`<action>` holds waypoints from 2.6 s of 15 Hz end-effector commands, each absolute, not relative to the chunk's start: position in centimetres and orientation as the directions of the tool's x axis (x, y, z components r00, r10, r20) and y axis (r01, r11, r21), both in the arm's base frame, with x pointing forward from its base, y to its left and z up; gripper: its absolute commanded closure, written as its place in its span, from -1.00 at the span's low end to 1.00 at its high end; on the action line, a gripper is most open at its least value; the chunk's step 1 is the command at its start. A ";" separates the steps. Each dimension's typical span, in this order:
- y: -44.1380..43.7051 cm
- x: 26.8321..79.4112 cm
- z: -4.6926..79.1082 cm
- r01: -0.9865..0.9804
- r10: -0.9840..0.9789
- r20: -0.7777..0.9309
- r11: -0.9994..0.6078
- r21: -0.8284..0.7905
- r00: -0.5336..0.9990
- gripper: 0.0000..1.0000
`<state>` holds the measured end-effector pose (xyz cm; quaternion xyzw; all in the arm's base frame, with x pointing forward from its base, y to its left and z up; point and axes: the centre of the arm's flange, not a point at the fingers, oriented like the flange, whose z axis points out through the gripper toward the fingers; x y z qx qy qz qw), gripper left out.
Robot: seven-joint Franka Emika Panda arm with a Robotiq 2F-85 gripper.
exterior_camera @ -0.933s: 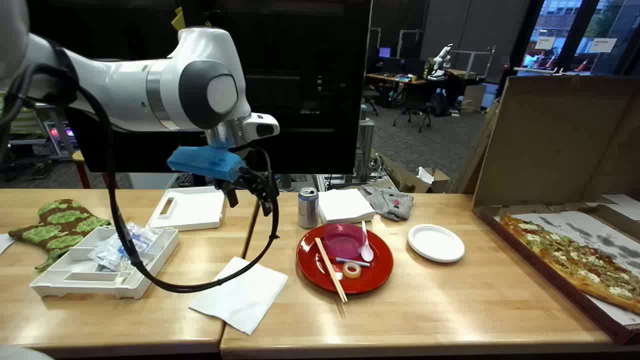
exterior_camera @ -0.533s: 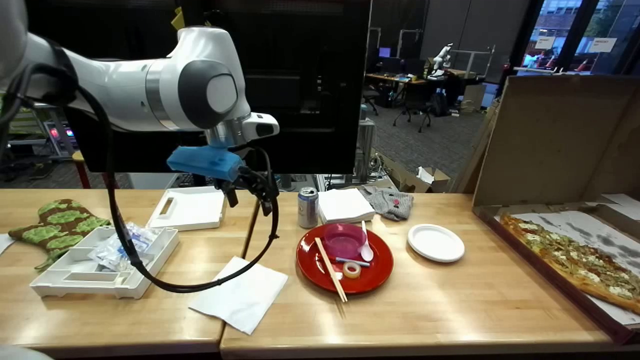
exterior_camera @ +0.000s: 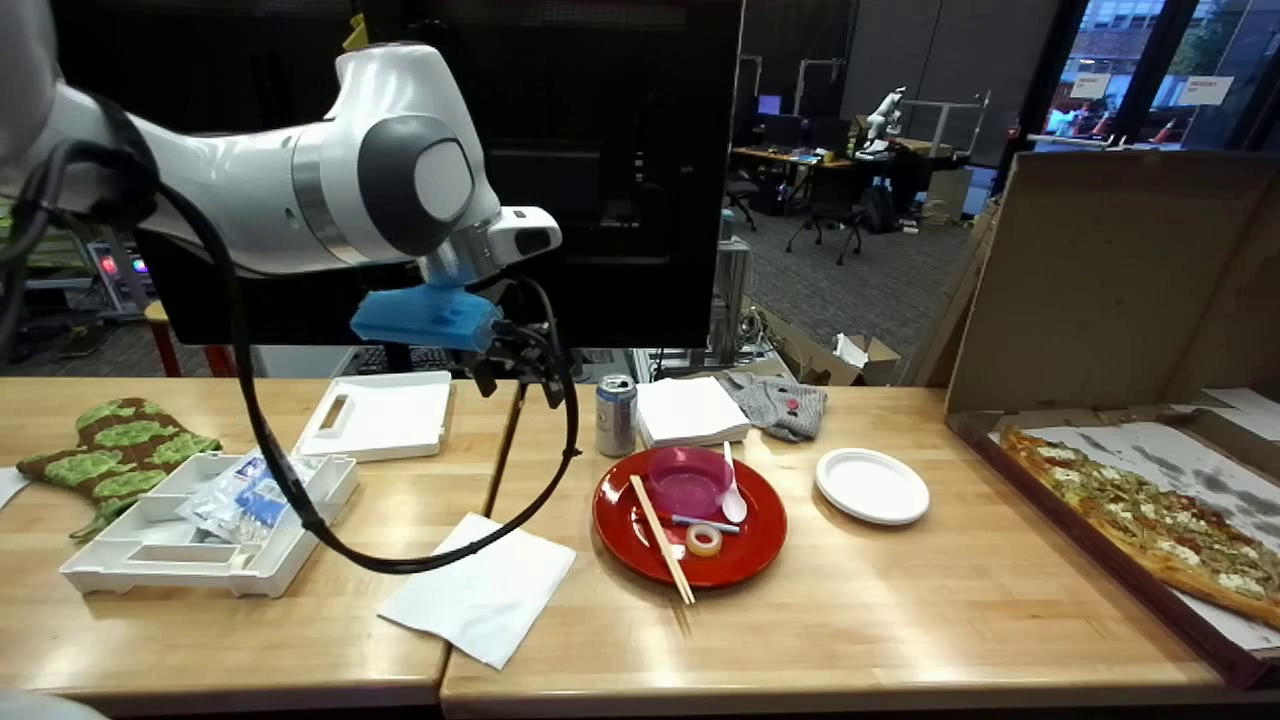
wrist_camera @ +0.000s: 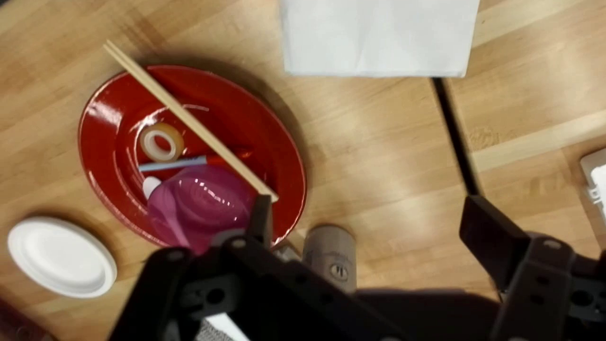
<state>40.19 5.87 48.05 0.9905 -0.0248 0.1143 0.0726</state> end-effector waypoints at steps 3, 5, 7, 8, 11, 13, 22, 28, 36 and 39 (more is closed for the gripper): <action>4.0 41.1 49.6 -0.188 -0.114 0.370 -0.967 0.172 0.922 -1.00; 2.2 41.3 49.7 -0.260 -0.191 0.373 -0.954 0.146 0.908 -1.00; 0.0 41.7 49.6 -0.321 -0.264 0.349 -0.940 0.117 0.899 -1.00; -1.3 41.9 49.4 -0.350 -0.297 0.338 -0.931 0.106 0.893 -1.00; -4.6 42.5 48.3 -0.411 -0.373 0.289 -0.908 0.082 0.882 -1.00; -6.4 43.1 46.8 -0.429 -0.406 0.230 -0.901 0.062 0.885 -1.00; -7.3 43.0 44.2 -0.438 -0.427 0.182 -0.899 0.024 0.886 -1.00; -9.5 44.8 41.5 -0.517 -0.529 0.050 -0.842 -0.154 0.847 -1.00; -12.5 46.2 35.8 -0.705 -0.757 -0.024 -0.596 -0.384 0.653 -1.00; -12.2 46.9 33.6 -0.737 -0.796 -0.035 -0.542 -0.404 0.604 -1.00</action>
